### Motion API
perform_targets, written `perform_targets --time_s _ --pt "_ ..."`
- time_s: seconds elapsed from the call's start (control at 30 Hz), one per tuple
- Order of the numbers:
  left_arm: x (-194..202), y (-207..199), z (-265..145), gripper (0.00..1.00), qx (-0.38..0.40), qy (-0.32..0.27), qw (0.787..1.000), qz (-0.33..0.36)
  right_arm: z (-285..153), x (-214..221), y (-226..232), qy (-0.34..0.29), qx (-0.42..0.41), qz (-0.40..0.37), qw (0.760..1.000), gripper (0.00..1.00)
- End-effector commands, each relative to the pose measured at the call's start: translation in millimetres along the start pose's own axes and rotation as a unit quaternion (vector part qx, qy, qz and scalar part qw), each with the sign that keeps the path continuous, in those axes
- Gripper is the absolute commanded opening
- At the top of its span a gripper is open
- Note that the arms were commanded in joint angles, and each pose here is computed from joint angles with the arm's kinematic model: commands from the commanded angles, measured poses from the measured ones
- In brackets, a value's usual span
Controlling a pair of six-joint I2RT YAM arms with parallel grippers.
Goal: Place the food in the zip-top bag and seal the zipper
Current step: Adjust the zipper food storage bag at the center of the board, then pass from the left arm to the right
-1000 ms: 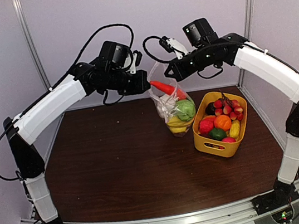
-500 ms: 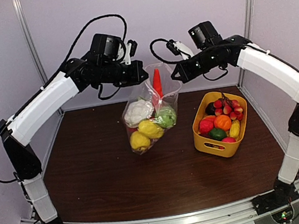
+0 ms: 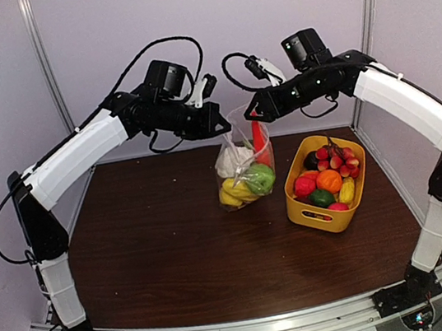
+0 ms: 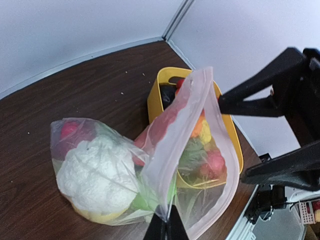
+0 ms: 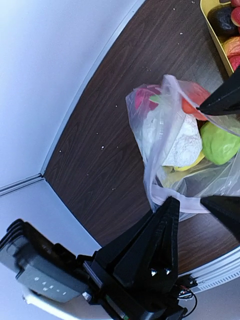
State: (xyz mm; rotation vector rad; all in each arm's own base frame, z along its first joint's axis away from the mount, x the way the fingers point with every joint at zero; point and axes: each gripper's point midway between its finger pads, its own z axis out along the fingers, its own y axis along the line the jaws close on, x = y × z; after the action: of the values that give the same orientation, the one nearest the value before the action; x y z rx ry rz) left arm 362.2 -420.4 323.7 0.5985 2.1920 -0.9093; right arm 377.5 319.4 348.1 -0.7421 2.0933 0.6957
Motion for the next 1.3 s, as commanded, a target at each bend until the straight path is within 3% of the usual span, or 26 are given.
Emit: perform_targets --time_s 0.0,0.07,0.17,0.33,0.43,0.63,0.83,1.03,1.27 --pt "-8 -30 -27 0.0 0.062 -0.003 0.996 0.068 -39 -13 2 -0.02 -0.011 -0.022 1.0 0.63" --pt "-2 -27 -31 0.0 0.06 0.014 0.994 0.092 -48 -10 -10 -0.021 -0.02 -0.031 0.999 0.7" --pt "4 -32 -39 0.0 0.079 0.029 0.988 0.127 -61 2 -11 0.0 -0.043 -0.125 0.991 0.72" --pt "27 -44 -43 0.0 0.13 0.066 0.975 0.168 -67 61 -2 0.062 -0.096 -0.309 0.944 0.68" --pt "47 -43 -43 0.0 0.147 0.099 0.969 0.174 -62 88 -7 0.083 -0.106 -0.364 0.922 0.67" --pt "77 -50 -40 0.0 0.183 0.141 0.958 0.17 -43 89 -13 0.066 -0.104 -0.379 0.917 0.62" --pt "78 -56 -39 0.0 0.192 0.138 0.956 0.173 -45 89 17 0.029 -0.186 -0.383 0.904 0.6" --pt "73 -57 -39 0.0 0.189 0.129 0.957 0.178 -49 107 41 0.045 -0.226 -0.402 0.886 0.56" --pt "71 -56 -38 0.0 0.186 0.126 0.958 0.179 -38 115 44 0.055 -0.239 -0.391 0.887 0.42"
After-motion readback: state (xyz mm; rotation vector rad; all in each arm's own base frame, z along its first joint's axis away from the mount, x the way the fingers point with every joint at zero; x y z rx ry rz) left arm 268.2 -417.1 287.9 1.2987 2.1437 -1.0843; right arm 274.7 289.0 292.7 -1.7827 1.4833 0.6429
